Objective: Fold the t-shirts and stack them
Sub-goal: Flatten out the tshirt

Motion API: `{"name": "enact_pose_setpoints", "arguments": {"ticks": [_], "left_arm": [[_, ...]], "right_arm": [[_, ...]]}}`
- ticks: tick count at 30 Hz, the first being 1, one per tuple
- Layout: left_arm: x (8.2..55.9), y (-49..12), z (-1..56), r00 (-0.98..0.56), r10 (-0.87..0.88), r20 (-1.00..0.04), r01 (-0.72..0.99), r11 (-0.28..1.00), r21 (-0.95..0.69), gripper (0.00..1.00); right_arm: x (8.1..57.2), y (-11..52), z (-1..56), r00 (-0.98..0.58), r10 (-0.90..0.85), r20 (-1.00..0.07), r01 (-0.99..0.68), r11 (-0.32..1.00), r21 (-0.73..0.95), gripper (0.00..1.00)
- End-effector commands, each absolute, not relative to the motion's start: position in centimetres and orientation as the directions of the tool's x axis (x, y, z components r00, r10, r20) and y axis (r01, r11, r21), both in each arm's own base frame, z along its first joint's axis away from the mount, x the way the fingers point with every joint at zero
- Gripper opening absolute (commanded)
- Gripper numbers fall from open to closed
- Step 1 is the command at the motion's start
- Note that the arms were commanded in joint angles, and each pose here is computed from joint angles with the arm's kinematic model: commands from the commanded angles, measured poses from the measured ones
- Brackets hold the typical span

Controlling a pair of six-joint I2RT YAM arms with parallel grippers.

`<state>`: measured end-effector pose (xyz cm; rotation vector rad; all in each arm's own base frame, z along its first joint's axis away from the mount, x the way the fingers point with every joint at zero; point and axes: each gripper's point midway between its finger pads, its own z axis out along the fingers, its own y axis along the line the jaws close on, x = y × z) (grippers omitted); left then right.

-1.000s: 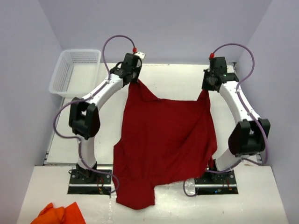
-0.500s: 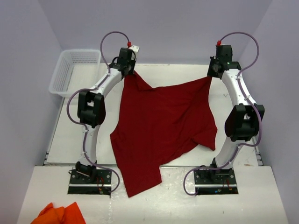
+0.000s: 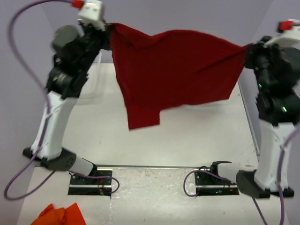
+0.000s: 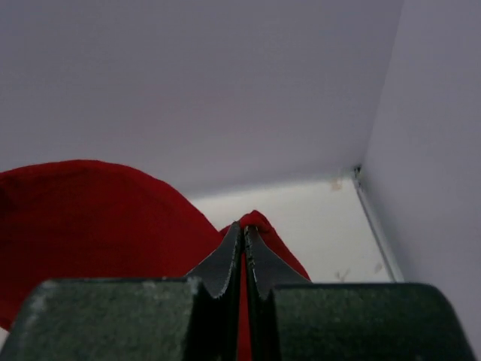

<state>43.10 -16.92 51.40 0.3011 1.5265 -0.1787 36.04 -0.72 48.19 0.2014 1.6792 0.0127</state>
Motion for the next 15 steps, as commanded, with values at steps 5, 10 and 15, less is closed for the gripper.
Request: {"name": "enact_pose_setpoints", "arguments": {"ticks": [5,10,15], "left_arm": [[23.1,-10.5,65.5,0.409,-0.119,-0.905,0.395,0.917,0.058,0.00],[20.8,-8.8,68.3,0.461,-0.132,-0.878,0.364,0.930,0.051,0.00],[28.7,-10.6,65.4,0.365,-0.037,-0.930,0.277,0.958,0.070,0.00]], "right_arm": [[19.3,-0.6,60.2,0.271,0.113,-0.956,0.033,0.991,0.126,0.00],[16.7,-1.9,62.1,0.317,0.111,-0.942,0.092,0.985,0.147,0.00],[21.1,-3.5,60.3,0.228,0.084,-0.970,0.204,0.970,0.131,0.00]]}}
